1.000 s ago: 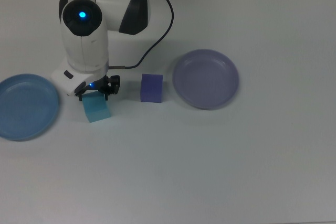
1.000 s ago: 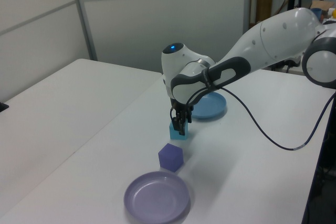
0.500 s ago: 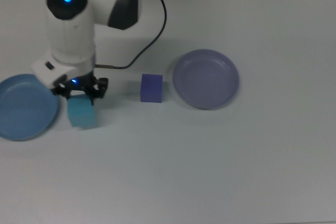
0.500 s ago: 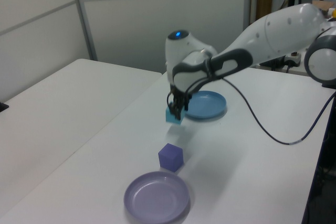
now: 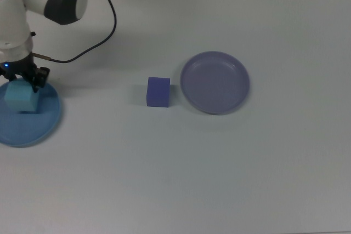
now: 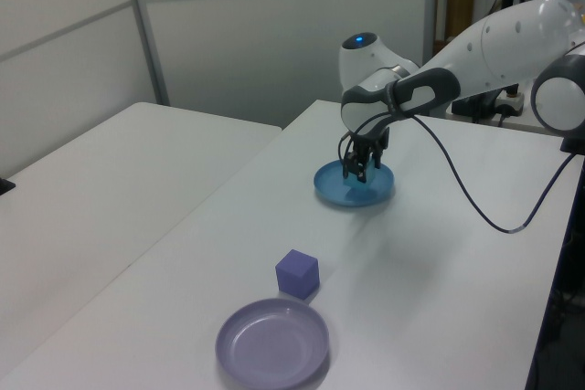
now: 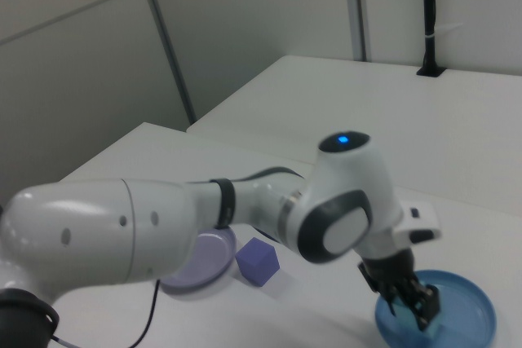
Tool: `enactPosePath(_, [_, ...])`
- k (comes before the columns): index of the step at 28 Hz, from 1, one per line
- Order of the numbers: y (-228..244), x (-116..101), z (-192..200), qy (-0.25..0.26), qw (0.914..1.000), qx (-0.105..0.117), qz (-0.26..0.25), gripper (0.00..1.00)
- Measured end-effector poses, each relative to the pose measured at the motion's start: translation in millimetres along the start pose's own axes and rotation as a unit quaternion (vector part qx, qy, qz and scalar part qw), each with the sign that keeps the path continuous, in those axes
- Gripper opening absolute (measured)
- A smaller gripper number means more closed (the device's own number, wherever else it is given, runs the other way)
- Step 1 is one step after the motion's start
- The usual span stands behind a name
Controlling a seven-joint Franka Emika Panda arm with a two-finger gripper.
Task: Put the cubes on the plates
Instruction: 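Carry the cyan cube over the light blue plate and lower it, then open the gripper to release the cyan cube and rise, then move the gripper over the purple cube and lower onto it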
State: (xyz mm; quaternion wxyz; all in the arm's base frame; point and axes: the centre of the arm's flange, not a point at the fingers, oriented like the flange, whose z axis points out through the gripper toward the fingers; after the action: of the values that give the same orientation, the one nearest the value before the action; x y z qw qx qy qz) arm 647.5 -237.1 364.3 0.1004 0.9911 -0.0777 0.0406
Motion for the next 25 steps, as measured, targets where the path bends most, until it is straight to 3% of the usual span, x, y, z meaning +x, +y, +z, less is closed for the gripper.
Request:
enactPosePath(3, [11.6,-0.2,3.9,0.007,0.9999,-0.001,0.008,0.58])
enactPosePath(6, [15.0,0.9,1.5,0.013,0.9998,0.005,0.015,0.67])
enactPosePath(13, [16.4,5.5,-9.2,0.024,0.9995,0.010,0.018,0.98])
enactPosePath(19, [17.2,9.3,-35.9,0.045,0.9987,0.011,0.020,1.00])
enactPosePath(21, [11.2,7.6,-55.1,0.045,0.9985,0.023,0.020,1.00])
enactPosePath(25, [-29.6,-1.4,-87.9,0.010,0.9972,0.074,-0.001,1.00])
